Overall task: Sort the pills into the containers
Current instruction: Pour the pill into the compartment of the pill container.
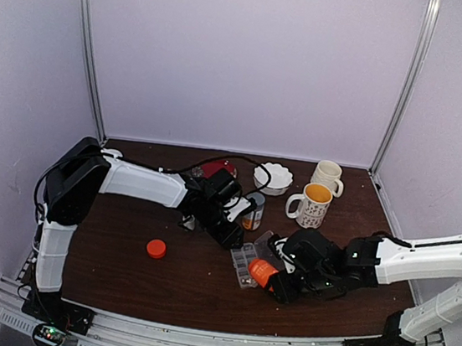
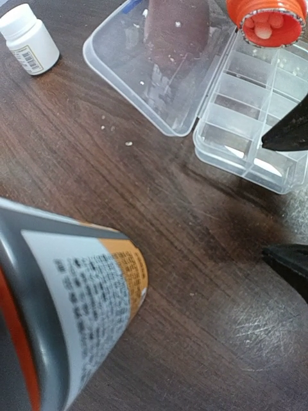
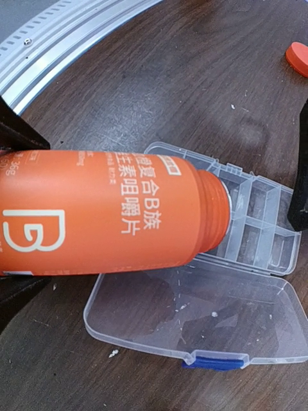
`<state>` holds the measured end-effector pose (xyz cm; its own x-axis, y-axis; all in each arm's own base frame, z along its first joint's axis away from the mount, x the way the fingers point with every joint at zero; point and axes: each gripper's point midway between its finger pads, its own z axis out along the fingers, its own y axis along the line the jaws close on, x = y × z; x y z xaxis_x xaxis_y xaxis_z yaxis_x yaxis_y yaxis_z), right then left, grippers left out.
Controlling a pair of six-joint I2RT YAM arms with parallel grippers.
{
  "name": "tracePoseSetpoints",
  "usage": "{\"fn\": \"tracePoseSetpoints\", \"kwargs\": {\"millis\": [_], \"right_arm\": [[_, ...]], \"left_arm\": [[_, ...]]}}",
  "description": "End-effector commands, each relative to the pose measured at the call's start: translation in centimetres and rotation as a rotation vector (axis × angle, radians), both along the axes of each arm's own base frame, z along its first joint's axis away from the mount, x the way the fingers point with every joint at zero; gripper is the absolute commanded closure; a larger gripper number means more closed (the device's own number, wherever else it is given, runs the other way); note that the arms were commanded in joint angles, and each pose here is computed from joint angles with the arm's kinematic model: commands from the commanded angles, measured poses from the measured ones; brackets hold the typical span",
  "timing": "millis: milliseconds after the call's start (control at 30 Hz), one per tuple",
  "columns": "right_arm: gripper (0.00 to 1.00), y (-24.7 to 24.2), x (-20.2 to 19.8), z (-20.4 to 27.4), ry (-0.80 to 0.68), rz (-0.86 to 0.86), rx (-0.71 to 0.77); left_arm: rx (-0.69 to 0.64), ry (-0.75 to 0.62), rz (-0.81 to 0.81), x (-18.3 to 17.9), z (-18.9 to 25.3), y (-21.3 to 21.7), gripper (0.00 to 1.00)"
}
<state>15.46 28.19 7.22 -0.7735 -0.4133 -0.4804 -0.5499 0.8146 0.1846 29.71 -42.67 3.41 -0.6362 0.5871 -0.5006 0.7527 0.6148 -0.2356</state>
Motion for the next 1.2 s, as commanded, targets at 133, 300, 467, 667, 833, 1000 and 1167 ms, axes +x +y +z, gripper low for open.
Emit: {"fn": "tracePoseSetpoints", "kwargs": {"millis": [133, 300, 467, 667, 833, 1000, 1167], "right_arm": [[1.00, 0.3, 0.3, 1.4, -0.026, 0.000, -0.005], [1.00, -0.1, 0.2, 1.0, -0.022, 0.008, -0.049], [1.00, -0.2, 0.0, 0.7, -0.001, 0.021, -0.067], [1.00, -0.2, 0.0, 0.7, 0.007, 0.028, -0.085], [1.00, 0.3, 0.0, 1.5, -0.011, 0.014, -0.006], [1.00, 0.5, 0.0, 1.2, -0.003, 0.026, -0.035], [1.00, 0.1, 0.2, 1.9, -0.021, 0.014, -0.026]], "left_arm": [[0.031, 0.009, -0.011, -0.1, -1.1, 0.0, 0.48], [0.029, 0.008, -0.010, 0.0, -1.0, 0.0, 0.48], [0.035, 0.010, -0.013, -0.1, -1.1, 0.0, 0.48], [0.038, 0.008, -0.014, -0.1, -1.0, 0.0, 0.48], [0.043, 0.005, -0.012, 0.0, -1.1, 0.0, 0.48], [0.046, 0.004, -0.008, 0.0, -1.2, 0.1, 0.48], [0.049, 0.000, -0.011, -0.1, -1.2, 0.0, 0.49]]}}
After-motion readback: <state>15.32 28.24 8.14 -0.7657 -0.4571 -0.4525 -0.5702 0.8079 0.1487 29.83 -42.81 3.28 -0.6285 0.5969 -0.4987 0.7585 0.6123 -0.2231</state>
